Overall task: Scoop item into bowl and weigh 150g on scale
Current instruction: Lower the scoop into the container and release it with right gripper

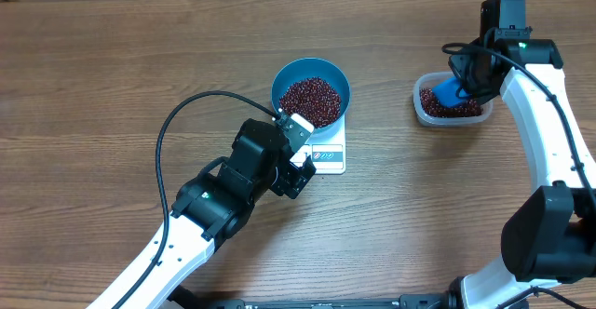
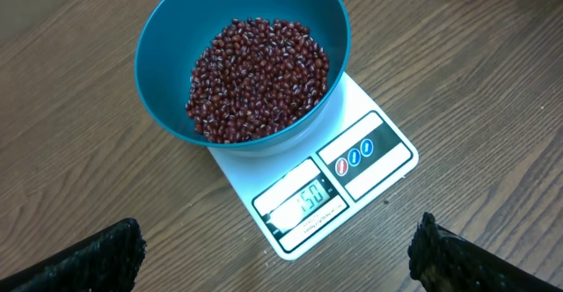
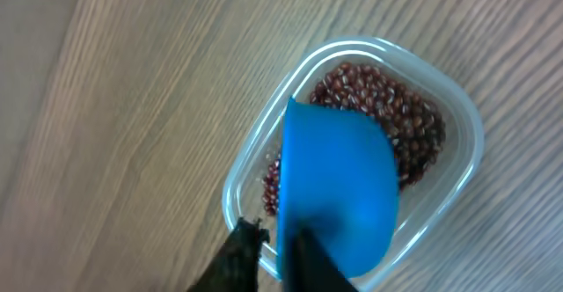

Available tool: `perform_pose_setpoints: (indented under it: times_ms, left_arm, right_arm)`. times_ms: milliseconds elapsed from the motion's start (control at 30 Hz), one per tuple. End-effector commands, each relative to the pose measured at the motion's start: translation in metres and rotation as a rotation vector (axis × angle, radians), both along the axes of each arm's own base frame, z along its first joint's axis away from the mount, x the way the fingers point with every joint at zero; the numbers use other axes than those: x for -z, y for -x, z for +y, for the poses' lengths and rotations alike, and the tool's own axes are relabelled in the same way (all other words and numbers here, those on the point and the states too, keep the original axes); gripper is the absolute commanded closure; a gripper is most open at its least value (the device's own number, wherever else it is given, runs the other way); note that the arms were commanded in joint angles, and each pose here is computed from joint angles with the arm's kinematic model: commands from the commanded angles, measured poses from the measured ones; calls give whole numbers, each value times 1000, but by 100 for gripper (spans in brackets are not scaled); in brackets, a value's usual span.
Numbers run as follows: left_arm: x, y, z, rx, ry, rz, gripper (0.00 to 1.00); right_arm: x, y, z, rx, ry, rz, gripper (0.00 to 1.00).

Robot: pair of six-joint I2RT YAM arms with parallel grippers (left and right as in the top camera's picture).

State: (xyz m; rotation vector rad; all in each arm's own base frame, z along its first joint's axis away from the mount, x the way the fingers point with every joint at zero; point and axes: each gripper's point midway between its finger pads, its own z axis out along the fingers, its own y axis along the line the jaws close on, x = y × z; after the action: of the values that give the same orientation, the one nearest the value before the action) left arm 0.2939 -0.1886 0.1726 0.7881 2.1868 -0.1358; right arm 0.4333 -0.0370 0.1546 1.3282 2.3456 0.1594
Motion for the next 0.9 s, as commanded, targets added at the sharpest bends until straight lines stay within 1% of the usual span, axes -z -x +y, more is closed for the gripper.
perform_pose_setpoints:
  times_ms: [0, 33, 133, 400, 433, 600, 700, 867]
  left_arm:
    - [4, -1, 1, 6, -24, -5, 0]
    - [4, -1, 1, 5, -24, -4, 0]
    - [4, -1, 1, 6, -24, -4, 1]
    - [4, -1, 1, 5, -24, -4, 0]
    - [4, -1, 1, 5, -24, -4, 1]
    - [4, -1, 1, 6, -24, -4, 0]
    - [4, -1, 1, 6, -24, -4, 0]
    - [4, -1, 1, 6, -24, -4, 0]
  right_arm:
    - [1, 0, 0, 0, 7, -2, 59]
    - [1, 0, 0, 0, 7, -2, 52]
    - [1, 0, 0, 0, 7, -2, 44]
    - [1, 0, 0, 1, 6, -2, 41]
    - [1, 0, 0, 1, 6, -2, 39]
    - [2, 3, 0, 0, 5, 14, 15]
    - [5, 8, 0, 1, 5, 36, 6]
    - [5, 9, 0, 0, 4, 40, 4]
